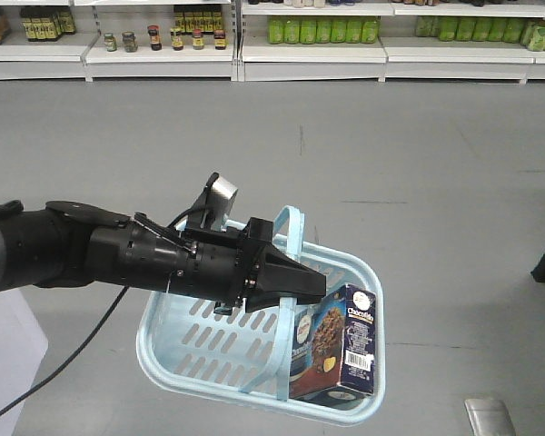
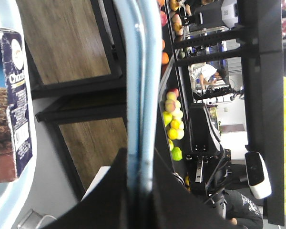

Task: Left arm holds basket, right arm returns cookies
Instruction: 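Drive the base toward the drink shelves holding the basket in left gripper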

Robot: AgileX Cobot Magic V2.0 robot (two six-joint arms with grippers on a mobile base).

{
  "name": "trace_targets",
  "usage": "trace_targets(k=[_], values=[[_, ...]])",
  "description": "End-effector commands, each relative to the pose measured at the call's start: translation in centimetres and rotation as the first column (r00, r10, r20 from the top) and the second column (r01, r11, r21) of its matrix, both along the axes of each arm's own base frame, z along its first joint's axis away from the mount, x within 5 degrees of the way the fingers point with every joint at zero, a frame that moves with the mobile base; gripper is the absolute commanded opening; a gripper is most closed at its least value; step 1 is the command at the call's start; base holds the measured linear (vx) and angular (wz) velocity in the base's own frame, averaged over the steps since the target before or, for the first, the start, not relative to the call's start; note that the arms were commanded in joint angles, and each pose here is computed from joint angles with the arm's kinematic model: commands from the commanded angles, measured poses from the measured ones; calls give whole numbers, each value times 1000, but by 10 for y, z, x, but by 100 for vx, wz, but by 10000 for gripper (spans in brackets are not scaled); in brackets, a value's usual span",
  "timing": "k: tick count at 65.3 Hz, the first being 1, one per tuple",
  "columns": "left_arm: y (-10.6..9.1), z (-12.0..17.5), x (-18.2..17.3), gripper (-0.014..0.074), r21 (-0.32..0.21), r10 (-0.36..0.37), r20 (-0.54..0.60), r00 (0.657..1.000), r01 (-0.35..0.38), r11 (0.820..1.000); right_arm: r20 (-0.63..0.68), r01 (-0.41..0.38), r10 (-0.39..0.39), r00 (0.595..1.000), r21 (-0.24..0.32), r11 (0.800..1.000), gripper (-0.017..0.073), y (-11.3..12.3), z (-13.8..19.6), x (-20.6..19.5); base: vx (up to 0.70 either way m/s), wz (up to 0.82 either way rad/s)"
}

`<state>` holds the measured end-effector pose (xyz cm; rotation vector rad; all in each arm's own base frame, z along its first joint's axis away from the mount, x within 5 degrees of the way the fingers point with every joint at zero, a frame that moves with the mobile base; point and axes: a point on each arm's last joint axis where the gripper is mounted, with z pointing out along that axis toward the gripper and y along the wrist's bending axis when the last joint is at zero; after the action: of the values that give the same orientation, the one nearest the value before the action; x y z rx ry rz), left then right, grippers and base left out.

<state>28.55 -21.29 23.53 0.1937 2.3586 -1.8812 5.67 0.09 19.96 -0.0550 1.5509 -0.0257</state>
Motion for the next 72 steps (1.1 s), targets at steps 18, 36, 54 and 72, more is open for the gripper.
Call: trace_targets(k=[18,36,54,72], values=[[-2,39,-4,-6,-171,16,42,999,-8,985,70,-5,6,998,-10,1000,-3,1,1,-1,45,1],[-2,39,-3,-6,-171,17,42,999,-10,985,70,-5,6,998,-10,1000,-3,1,1,-1,45,-1],[-2,39,-3,-6,-171,17,42,999,-10,985,70,-5,6,998,-10,1000,-3,1,1,-1,46,0],[-2,39,-3,-6,-170,19,42,999,-11,985,70,-5,6,998,-10,1000,-3,1,1,-1,44,-1]])
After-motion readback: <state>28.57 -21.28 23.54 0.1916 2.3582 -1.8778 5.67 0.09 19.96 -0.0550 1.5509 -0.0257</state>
